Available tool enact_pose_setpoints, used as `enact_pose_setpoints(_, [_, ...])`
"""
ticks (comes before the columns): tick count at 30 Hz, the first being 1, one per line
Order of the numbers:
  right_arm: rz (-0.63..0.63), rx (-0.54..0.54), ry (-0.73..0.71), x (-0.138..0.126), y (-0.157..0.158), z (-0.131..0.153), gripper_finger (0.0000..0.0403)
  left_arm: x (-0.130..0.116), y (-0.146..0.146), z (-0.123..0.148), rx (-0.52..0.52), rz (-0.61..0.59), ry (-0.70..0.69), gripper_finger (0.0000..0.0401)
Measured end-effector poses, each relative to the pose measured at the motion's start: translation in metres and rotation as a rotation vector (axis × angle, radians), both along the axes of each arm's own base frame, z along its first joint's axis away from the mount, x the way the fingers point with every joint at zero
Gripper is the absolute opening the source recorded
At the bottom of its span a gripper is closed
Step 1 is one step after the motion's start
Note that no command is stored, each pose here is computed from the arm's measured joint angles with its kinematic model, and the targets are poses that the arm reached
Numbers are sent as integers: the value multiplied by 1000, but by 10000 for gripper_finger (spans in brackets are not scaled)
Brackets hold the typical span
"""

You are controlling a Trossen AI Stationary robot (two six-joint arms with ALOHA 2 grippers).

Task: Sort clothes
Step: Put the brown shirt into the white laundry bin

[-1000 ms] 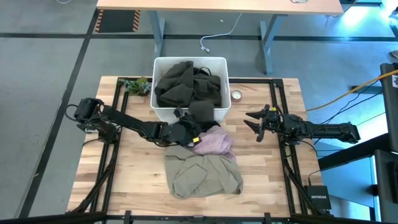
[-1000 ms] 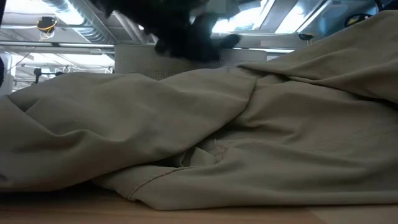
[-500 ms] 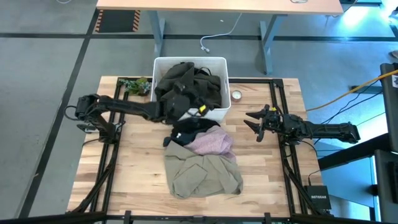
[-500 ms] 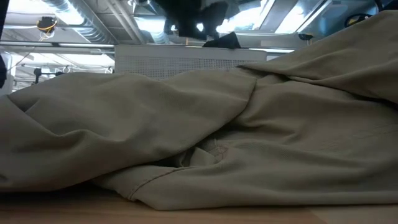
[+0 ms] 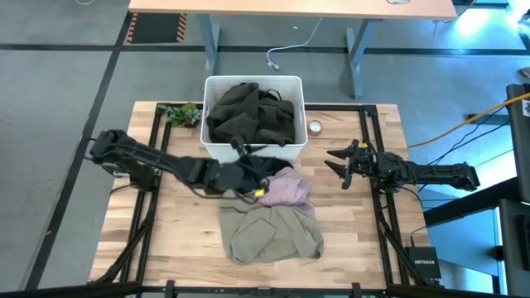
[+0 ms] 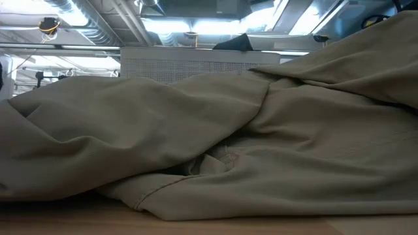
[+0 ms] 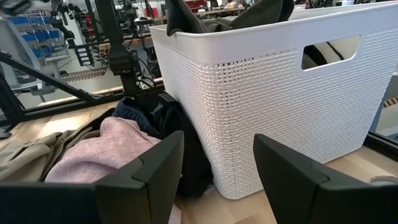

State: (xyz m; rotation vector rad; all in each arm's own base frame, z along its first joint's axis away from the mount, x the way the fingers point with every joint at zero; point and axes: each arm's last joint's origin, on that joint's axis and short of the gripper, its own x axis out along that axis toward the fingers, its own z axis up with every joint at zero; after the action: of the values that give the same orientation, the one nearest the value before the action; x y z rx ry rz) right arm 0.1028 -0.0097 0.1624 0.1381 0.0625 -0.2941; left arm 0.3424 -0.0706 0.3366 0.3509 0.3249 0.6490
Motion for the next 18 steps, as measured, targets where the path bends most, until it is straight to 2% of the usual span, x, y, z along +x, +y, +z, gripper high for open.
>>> enact_pose_setpoints(10, [0, -6, 0, 0, 0, 0, 214, -5, 9, -17, -175, -57, 98, 186])
enact_pose_setpoints(14, [2, -19, 4, 0, 0, 0, 214, -4, 9, -18, -208, -82, 94, 186])
enact_pose_setpoints(18, [2, -20, 5, 0, 0, 0, 214, -5, 3, -17, -245, -156, 97, 186])
